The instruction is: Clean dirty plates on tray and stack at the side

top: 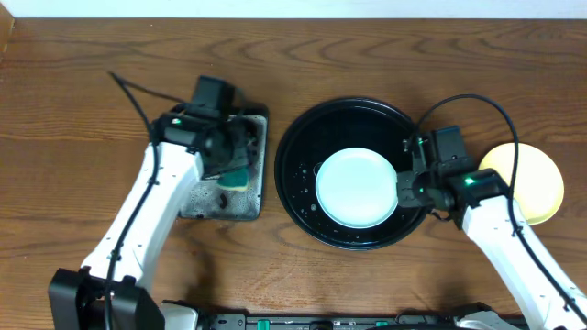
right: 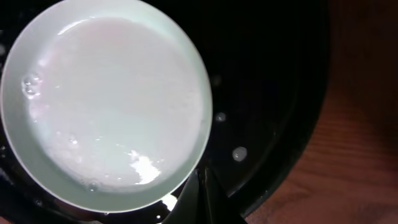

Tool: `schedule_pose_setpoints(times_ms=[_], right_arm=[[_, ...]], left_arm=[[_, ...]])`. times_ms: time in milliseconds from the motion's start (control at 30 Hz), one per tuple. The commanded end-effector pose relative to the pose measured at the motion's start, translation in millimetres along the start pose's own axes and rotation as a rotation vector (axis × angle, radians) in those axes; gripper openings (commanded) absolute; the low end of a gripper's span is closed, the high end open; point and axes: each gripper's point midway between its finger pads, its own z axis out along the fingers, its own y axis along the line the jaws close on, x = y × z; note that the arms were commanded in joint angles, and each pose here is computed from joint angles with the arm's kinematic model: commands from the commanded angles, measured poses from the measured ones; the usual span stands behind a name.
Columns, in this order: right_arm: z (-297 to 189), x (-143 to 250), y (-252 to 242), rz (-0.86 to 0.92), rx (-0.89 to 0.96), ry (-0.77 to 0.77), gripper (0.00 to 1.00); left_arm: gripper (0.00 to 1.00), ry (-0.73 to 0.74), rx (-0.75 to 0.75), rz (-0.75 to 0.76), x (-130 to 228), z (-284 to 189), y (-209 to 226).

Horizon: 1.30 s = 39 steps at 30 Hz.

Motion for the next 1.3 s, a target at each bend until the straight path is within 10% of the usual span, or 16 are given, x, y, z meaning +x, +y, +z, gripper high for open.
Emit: schedule_pose_setpoints(times_ms=[0,533,733,900,1267], right_arm=[[4,-1,-5,0.014,0.036,-0.001,0.01],[75,4,5,0.061,-0.386,0.146,0.28],[91,4,3,0.063,-0.386,0.152,0.02],[84,-4,4,0.096,-0.382,0.127,0.01],[1,-28,-16,-0.023,0.038,-0.104,0.01]], left_arm=[[0.12,0.025,0.045,0.031,4,8,4],[0.38,-0.004,0.179,0.064,10,1,-13],[0.58,-0.118,0.283,0.091,10,-45,-27],[0.81,-0.158,0.297,0.098,15,-64,-26],[0.82,-0.164,0.299,0.099,15,-66,-26]])
